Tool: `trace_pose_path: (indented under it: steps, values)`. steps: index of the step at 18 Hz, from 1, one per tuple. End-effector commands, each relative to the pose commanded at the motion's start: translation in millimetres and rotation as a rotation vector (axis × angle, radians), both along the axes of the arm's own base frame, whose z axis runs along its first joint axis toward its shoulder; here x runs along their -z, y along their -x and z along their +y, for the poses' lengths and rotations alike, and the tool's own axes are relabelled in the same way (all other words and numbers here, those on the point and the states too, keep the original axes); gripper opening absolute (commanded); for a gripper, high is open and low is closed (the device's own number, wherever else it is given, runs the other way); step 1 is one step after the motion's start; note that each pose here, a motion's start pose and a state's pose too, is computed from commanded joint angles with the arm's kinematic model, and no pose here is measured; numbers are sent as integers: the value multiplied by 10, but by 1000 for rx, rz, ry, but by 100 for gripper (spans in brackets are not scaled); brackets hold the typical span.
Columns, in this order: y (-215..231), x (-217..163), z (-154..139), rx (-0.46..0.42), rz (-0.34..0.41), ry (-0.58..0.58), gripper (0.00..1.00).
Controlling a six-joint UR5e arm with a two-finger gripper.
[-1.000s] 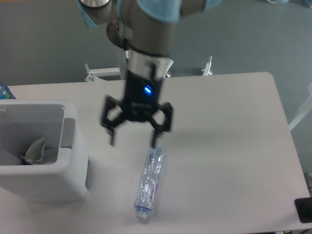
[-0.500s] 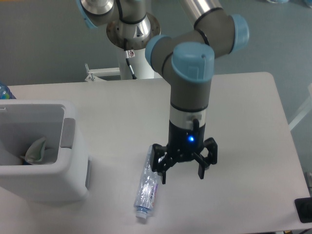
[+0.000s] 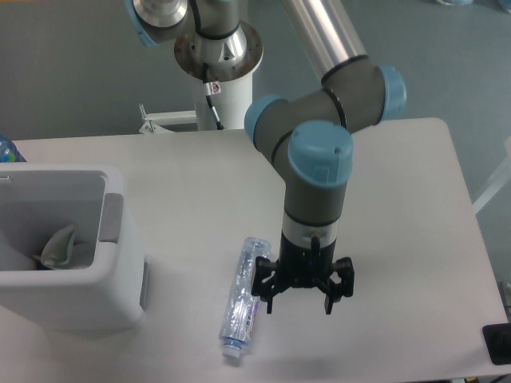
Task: Place the trash in the trash can
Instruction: 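Move the open gripper over the clear water bottle and lower it, then close the gripper around the bottle's cap end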
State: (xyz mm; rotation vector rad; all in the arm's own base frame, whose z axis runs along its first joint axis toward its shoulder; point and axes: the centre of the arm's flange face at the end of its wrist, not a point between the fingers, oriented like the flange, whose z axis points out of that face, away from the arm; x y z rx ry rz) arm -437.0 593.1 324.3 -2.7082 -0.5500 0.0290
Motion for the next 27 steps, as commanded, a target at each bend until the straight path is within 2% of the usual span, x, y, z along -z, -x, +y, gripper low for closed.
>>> trace_pose_path:
  steps: [4, 6, 10, 14, 16, 18, 27]
  values:
    - [-274, 315, 309, 47, -15, 8, 100]
    - [-380, 540, 378, 48, -45, 30, 100]
    - [-443, 686, 433, 56, -57, 49, 100]
    - [-620, 901, 537, 81, -42, 103, 100]
    - [-590, 1021, 584, 76, -43, 106, 100]
    - [-750, 1140, 723, 94, -34, 99, 100]
    - [-746, 1289, 779, 98, -30, 115, 100]
